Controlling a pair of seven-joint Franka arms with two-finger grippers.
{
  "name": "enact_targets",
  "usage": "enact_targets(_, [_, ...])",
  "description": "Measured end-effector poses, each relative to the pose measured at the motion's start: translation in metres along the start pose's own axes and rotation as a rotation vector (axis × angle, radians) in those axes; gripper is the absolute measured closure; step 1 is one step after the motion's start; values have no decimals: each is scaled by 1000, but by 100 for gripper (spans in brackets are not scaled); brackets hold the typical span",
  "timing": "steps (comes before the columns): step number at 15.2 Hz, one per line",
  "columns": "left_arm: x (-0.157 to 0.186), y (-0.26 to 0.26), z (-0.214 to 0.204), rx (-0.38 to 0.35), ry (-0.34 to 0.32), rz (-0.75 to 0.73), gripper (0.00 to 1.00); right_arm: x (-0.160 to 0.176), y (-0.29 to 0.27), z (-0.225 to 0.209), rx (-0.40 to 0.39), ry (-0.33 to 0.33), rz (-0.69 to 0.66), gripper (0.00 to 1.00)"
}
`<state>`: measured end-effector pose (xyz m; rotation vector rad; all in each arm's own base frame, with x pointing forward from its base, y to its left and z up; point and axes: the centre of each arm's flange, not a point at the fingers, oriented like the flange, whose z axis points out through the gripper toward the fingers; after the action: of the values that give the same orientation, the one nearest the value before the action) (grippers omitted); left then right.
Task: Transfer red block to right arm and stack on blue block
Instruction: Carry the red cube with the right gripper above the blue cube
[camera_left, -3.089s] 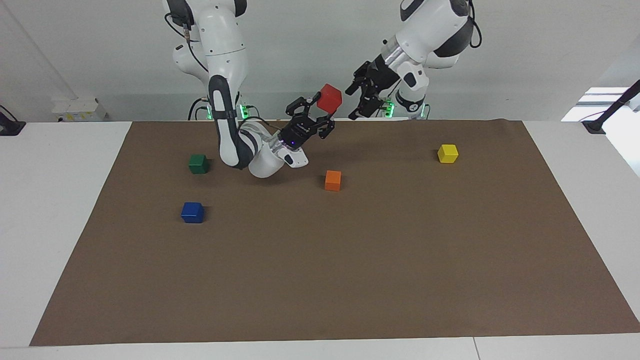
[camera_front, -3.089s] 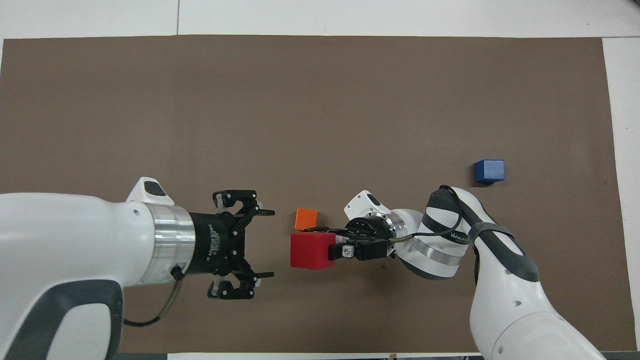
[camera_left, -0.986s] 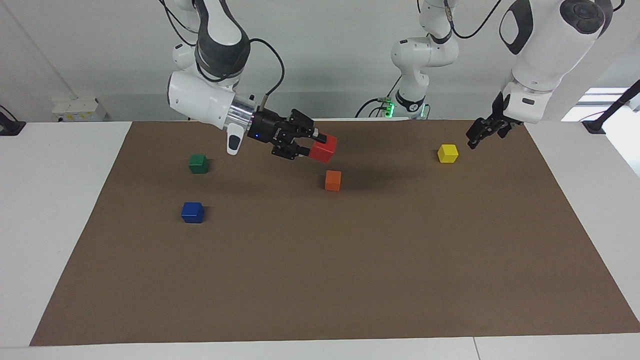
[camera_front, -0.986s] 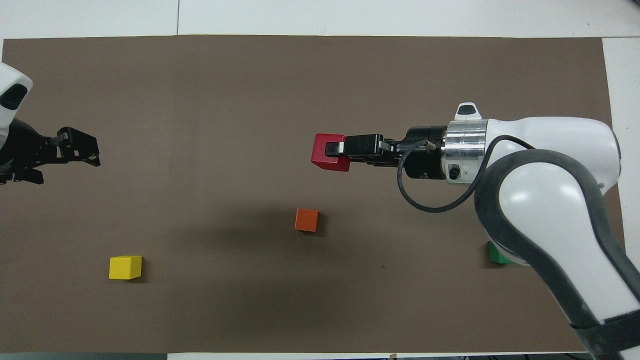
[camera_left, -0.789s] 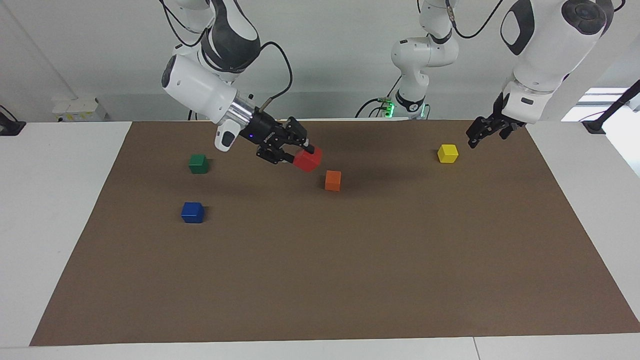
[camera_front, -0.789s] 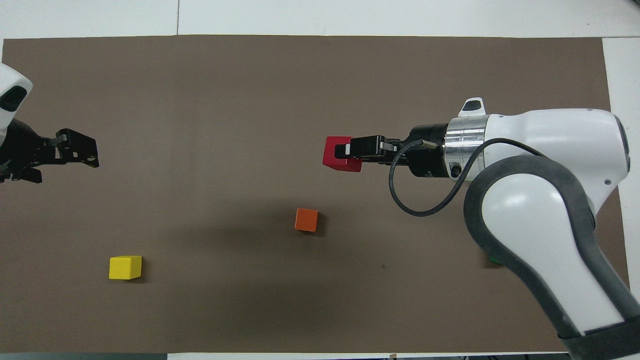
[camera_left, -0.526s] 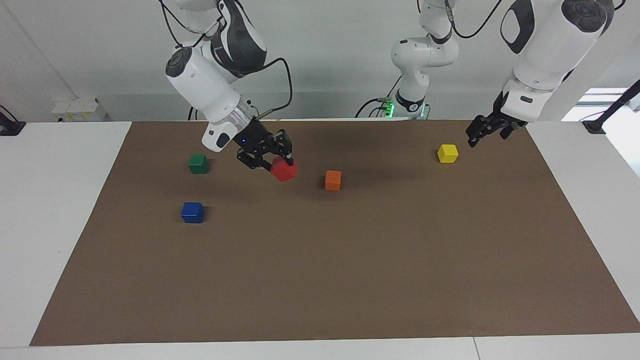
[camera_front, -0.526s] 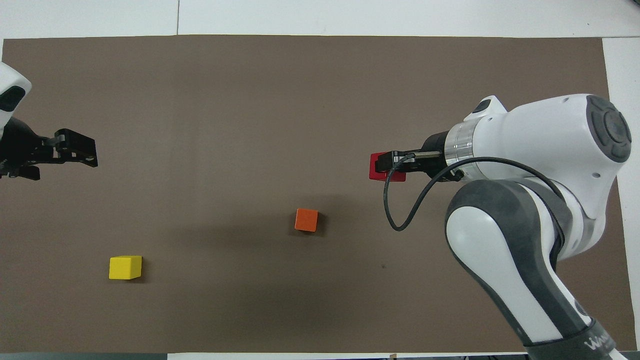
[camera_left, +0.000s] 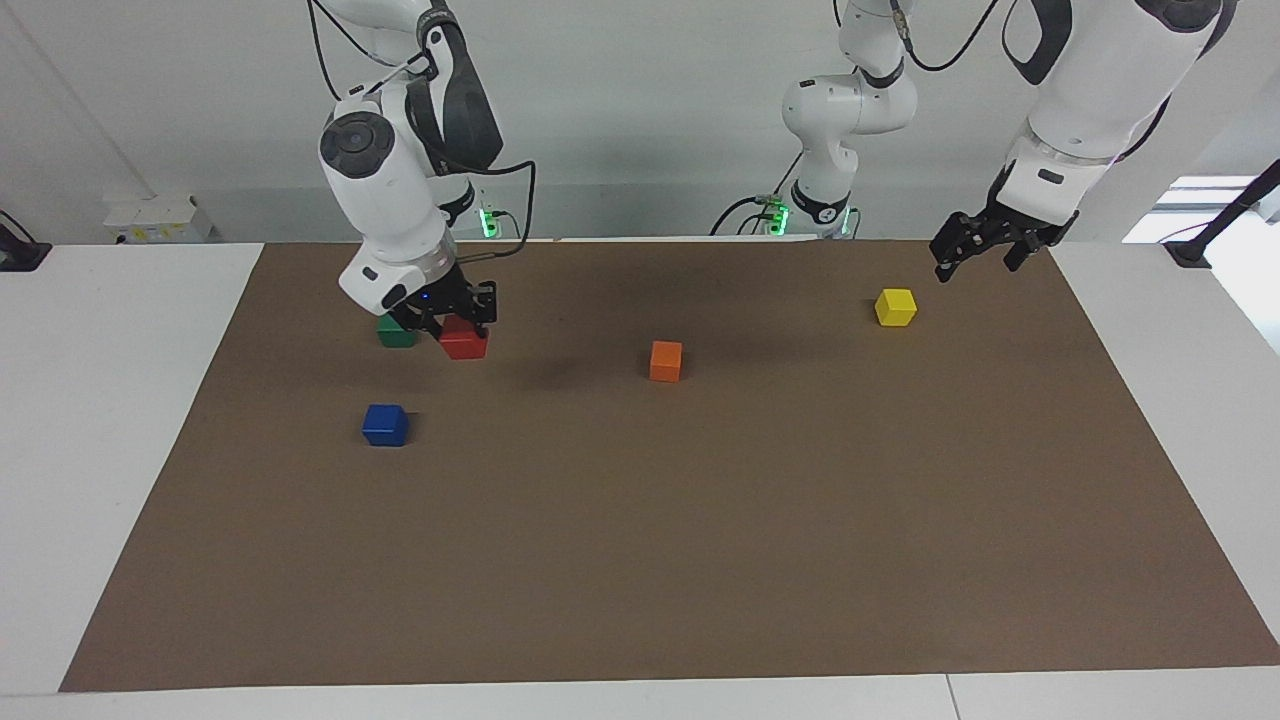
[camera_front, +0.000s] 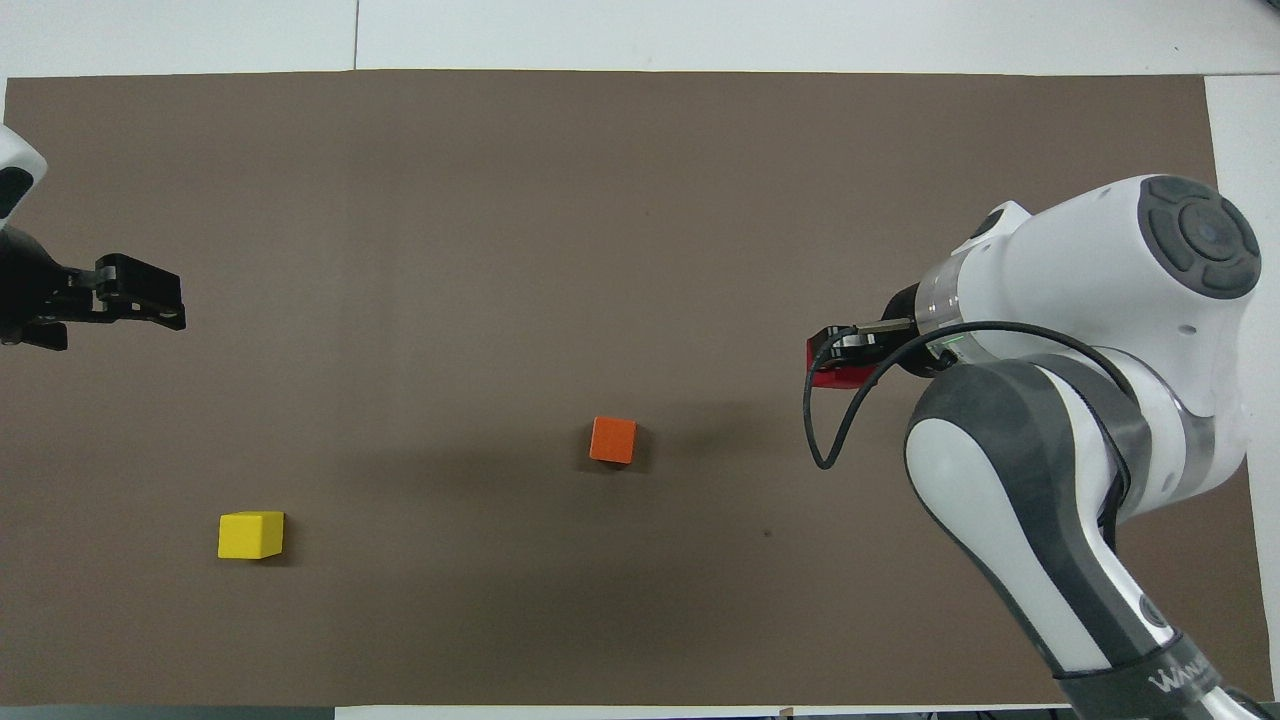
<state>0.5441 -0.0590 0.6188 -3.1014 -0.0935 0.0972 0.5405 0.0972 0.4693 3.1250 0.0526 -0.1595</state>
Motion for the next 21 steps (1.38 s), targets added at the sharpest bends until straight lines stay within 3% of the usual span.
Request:
enact_targets(5, [-5, 11, -5, 1, 6, 22, 0, 8, 70, 7, -78, 35, -53, 40])
enact_targets(16, [-6, 13, -5, -31, -4, 36, 0, 5, 92, 79, -90, 180, -125, 40])
enact_targets(21, [-6, 15, -5, -33, -2, 58, 0, 8, 93, 99, -90, 216, -127, 40])
